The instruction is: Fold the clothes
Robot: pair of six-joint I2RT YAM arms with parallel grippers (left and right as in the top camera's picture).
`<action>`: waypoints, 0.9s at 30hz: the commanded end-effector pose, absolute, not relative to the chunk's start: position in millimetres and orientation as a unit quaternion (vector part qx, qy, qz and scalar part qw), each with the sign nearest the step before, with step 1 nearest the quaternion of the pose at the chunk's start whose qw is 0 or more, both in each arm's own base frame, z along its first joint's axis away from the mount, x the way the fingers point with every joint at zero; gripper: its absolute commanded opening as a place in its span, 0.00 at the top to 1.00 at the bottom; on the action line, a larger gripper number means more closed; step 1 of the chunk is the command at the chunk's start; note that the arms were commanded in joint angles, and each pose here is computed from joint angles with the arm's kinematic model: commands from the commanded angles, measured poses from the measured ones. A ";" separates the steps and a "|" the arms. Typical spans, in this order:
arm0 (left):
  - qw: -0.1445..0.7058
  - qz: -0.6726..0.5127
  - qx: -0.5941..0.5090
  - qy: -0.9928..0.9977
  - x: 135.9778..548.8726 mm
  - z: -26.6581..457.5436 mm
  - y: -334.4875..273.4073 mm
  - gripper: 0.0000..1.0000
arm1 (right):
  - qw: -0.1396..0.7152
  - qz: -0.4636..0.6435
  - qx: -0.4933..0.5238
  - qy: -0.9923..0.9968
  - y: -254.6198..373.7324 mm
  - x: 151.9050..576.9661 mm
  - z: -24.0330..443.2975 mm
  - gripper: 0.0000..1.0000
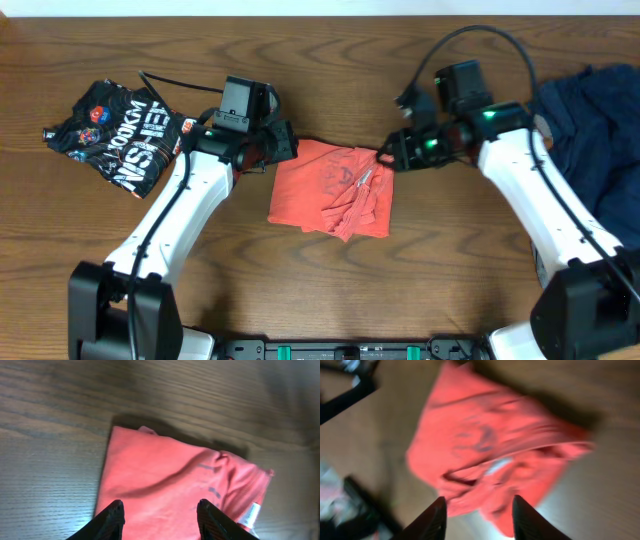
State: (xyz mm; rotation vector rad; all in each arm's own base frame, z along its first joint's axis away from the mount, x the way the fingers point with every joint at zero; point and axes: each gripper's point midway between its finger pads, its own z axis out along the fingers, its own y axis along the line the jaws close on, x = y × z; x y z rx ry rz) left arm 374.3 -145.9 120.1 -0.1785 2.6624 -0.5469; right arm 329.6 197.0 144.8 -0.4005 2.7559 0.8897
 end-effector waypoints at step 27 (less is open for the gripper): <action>0.036 -0.119 -0.064 0.990 327.6 9.4 -141.3 0.51 | -0.071 -0.086 -0.097 0.989 115.5 277.9 29.4 0.60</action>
